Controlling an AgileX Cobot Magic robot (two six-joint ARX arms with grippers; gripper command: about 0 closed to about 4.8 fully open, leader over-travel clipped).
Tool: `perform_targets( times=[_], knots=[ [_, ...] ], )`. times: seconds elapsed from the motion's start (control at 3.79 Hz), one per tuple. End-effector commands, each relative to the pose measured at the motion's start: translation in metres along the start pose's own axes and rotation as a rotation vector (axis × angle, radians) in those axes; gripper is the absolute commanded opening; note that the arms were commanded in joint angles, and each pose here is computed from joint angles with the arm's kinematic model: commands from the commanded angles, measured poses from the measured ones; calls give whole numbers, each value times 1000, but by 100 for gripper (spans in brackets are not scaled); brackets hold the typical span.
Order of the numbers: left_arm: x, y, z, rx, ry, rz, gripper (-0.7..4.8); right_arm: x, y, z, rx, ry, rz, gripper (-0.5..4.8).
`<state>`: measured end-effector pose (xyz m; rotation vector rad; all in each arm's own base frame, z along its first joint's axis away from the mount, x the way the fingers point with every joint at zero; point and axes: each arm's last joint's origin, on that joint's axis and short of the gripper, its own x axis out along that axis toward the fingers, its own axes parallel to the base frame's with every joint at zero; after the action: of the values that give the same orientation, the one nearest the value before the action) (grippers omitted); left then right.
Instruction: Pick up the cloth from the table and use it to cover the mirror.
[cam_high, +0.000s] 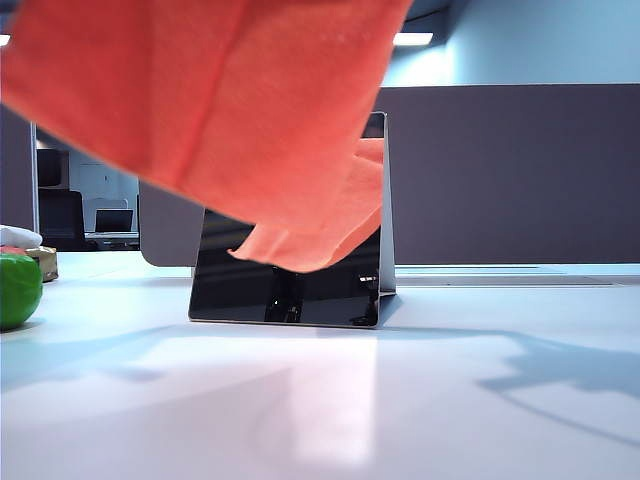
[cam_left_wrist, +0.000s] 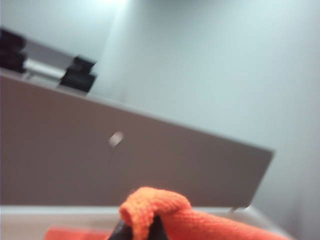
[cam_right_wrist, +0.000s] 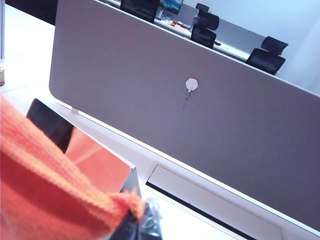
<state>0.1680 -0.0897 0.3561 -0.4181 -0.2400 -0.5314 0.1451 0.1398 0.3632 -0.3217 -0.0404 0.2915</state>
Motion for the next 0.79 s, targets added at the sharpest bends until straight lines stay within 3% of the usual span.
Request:
perform_targets(
  times=[0.26,0.79],
  knots=[
    [29,66,-56,7,331,219,-6,70,12,-38,-51,110,-10,-2],
    [43,74,-69,9,305,188,-6,84,19,-40,-75,61,-11,-2]
  ],
)
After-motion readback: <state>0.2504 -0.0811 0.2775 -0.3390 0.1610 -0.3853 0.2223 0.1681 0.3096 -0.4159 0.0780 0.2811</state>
